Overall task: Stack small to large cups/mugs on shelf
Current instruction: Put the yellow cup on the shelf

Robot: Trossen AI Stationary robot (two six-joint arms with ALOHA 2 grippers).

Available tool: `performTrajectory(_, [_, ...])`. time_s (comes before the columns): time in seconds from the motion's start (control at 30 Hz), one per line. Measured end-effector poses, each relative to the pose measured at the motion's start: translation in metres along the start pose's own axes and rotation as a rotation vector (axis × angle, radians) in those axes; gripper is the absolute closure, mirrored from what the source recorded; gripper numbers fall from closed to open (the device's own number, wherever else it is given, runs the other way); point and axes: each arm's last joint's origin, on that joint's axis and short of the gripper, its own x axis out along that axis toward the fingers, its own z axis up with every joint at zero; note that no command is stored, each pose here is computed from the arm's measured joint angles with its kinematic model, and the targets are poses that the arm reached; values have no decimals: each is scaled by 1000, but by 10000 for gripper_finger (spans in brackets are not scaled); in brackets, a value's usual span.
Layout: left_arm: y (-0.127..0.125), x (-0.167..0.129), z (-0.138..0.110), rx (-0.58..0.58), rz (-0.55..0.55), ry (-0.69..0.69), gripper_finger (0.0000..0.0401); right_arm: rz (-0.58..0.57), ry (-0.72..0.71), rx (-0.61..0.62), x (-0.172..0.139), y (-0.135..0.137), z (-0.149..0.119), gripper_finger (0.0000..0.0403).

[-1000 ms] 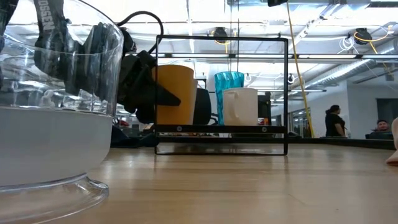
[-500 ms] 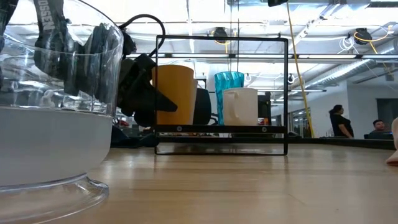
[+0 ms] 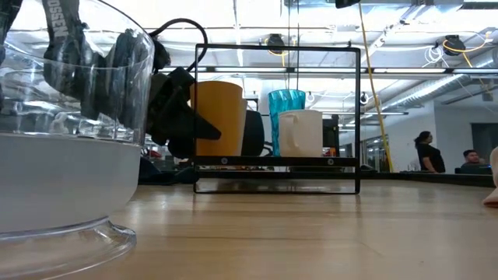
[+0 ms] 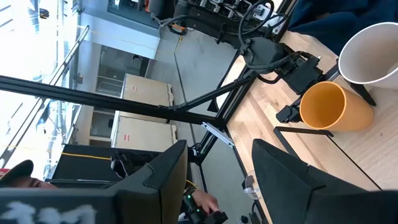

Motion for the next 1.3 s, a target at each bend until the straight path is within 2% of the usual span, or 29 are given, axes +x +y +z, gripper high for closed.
performTrajectory(0.93, [3,-4,-1,11,-37,13,4,6,15,-4,2,1,-3,232])
performTrajectory(1.3, [-2,-25,8,26,-24,-10,4,12,12,-10,2,2,-2,232])
